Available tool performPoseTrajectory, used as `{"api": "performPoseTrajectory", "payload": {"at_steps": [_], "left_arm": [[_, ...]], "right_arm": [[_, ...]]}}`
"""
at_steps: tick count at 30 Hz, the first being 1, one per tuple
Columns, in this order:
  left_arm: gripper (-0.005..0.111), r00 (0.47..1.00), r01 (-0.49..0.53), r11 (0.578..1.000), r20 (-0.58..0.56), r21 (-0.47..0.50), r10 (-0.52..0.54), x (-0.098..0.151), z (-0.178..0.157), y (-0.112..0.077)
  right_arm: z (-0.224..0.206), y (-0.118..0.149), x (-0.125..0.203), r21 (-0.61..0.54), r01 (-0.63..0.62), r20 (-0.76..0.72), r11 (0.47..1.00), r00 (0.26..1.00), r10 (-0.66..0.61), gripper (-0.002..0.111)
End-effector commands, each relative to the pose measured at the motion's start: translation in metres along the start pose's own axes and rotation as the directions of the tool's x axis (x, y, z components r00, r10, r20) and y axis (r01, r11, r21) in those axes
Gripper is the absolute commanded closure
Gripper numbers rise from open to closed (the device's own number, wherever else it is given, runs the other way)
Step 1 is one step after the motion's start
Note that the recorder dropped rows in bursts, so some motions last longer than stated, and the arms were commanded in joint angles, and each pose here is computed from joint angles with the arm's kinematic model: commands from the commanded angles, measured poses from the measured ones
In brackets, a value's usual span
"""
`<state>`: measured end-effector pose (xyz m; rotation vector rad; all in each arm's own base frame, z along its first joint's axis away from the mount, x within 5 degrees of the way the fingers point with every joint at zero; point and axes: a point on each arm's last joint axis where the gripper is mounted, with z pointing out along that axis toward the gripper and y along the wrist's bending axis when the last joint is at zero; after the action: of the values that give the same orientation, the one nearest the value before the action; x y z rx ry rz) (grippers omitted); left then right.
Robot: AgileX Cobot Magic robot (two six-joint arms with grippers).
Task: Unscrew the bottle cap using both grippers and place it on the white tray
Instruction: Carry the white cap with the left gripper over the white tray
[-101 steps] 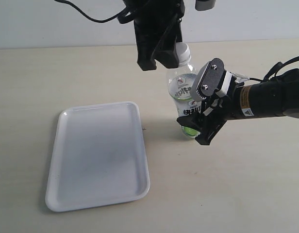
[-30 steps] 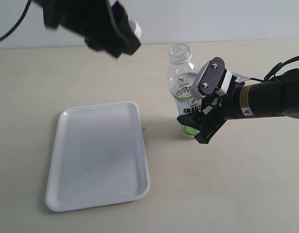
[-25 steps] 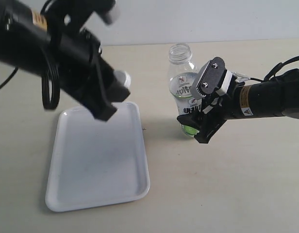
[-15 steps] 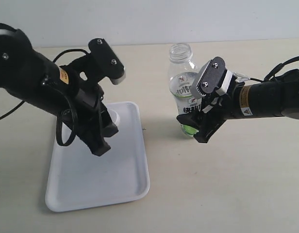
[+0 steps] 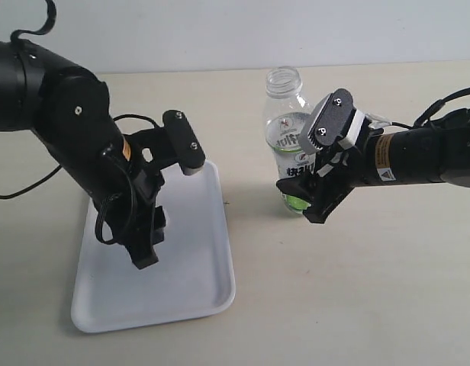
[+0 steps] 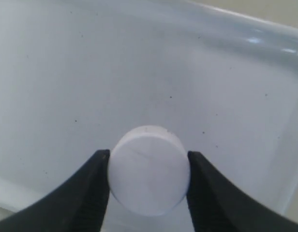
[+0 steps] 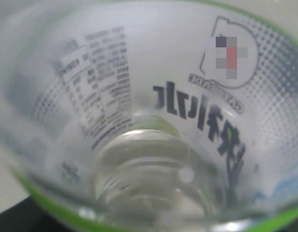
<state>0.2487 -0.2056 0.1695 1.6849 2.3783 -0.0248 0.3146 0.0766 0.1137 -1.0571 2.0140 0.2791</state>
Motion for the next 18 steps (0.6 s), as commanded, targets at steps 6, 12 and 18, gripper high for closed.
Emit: {"api": "performPoseTrajectory", "payload": {"at_steps": [6, 12, 18], "left_arm": [[0.107, 0.998, 0.018, 1.000, -0.054, 0.000, -0.018, 0.000, 0.032, 0.005], [0.107, 0.997, 0.010, 1.000, -0.073, 0.006, -0.010, 0.001, 0.043, 0.005], [0.107, 0.999, 0.005, 1.000, -0.046, -0.007, -0.005, -0.002, 0.047, 0.006]], "right_arm": [[0.003, 0.002, 0.010, -0.006, 0.019, -0.066, 1.000, 0.998, -0.019, 0.108], [0.003, 0.001, 0.010, -0.005, 0.019, -0.069, 1.000, 0.997, -0.019, 0.108], [0.003, 0.001, 0.010, -0.005, 0.019, -0.069, 1.000, 0.997, -0.019, 0.108]]}}
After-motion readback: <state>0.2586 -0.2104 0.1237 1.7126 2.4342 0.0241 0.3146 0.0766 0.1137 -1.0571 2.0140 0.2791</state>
